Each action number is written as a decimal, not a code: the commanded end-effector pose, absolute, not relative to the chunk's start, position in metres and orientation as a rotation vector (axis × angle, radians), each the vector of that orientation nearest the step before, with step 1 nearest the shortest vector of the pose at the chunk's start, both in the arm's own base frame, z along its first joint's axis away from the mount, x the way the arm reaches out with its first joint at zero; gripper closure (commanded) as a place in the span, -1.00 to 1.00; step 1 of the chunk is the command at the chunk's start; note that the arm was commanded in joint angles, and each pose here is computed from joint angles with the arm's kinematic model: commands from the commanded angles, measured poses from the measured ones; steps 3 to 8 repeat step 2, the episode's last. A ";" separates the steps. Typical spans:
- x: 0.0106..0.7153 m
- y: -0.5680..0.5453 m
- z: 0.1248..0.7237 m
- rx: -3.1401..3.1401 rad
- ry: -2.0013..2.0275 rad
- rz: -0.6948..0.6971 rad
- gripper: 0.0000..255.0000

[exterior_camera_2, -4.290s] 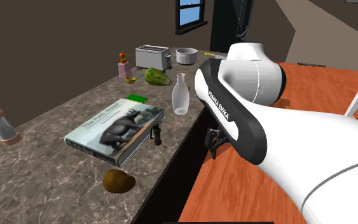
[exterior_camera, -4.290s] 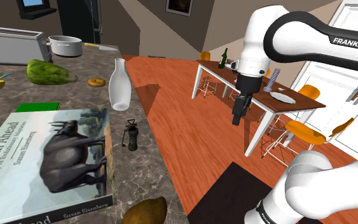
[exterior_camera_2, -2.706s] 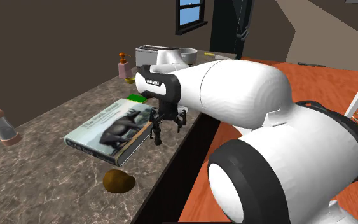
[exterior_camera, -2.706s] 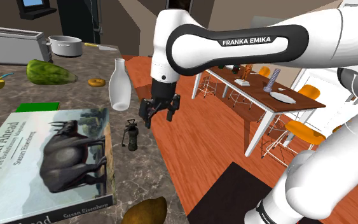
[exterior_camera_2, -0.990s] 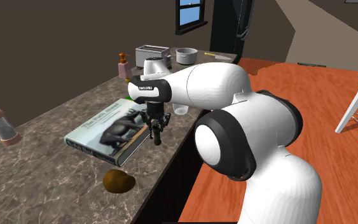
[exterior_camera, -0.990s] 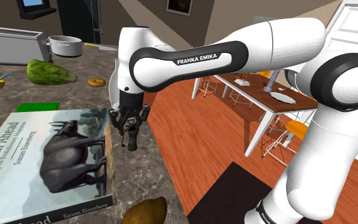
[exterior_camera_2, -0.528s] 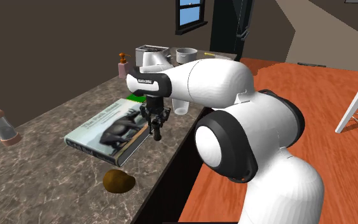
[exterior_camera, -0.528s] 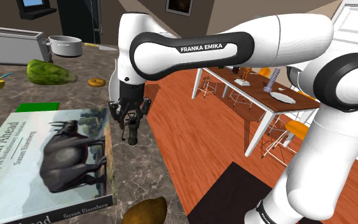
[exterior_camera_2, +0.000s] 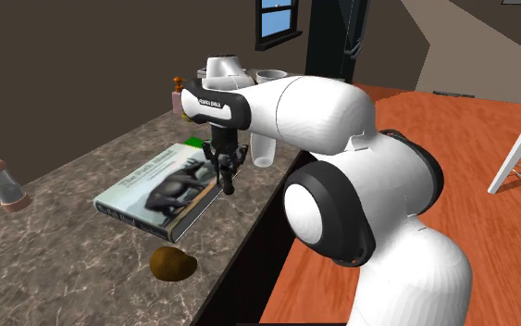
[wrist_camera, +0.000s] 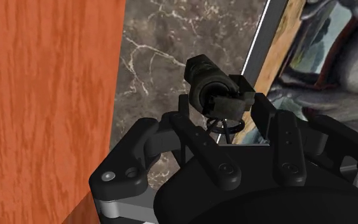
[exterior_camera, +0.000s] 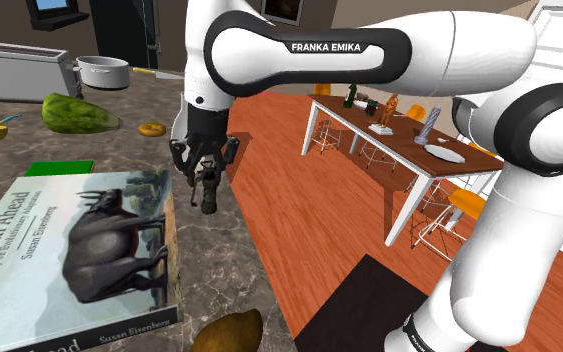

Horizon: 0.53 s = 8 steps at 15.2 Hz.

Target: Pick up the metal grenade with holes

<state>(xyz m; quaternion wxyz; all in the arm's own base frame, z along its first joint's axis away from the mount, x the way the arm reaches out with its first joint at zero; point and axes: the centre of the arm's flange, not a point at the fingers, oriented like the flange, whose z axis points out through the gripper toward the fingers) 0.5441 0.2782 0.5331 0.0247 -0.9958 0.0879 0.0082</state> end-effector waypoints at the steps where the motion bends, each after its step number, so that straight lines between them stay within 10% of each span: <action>1: 0.544 0.278 0.539 -3.080 0.272 0.026 1.00; 8: 0.544 0.278 0.539 -3.080 0.272 0.026 1.00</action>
